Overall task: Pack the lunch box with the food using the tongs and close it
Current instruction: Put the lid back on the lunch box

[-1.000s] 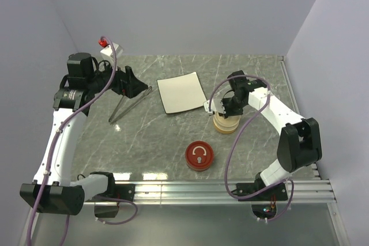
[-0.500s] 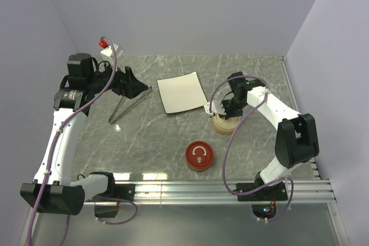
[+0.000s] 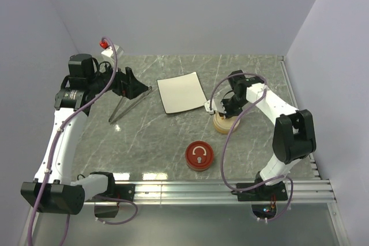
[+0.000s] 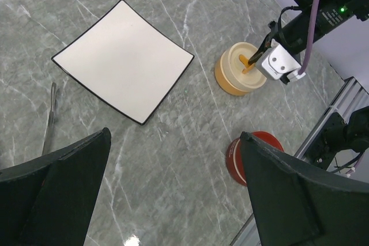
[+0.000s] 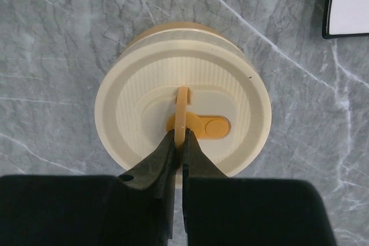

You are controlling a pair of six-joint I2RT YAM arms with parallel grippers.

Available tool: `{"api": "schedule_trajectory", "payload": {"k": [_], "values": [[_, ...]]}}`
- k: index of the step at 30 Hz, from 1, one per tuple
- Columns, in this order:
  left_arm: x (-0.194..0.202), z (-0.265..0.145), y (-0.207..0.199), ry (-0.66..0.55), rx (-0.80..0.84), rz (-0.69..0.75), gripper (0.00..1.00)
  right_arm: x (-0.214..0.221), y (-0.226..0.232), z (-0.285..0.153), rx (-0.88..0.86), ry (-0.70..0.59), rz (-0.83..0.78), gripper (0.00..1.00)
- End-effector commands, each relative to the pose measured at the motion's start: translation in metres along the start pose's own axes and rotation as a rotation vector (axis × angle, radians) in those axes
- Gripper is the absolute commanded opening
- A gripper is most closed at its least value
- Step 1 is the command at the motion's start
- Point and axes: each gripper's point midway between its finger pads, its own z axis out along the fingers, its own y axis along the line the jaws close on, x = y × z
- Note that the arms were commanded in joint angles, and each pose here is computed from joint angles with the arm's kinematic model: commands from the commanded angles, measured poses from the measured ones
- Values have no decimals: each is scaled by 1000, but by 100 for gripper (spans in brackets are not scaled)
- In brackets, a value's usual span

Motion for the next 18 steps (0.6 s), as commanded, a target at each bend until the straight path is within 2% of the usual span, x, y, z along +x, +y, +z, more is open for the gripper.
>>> {"api": "schedule_trajectory", "payload": {"k": [1,12,18], "values": [[-7,0,-3,-22,22,23,99,-8,2,-1,-47,-48,37,0],[-5,1,-2,-17,26,23,100,-12,16,10,-150,-82,166,0],[-3,0,-2,-12,26,26,99,-17,9,-3,-121,-89,165,0]]}}
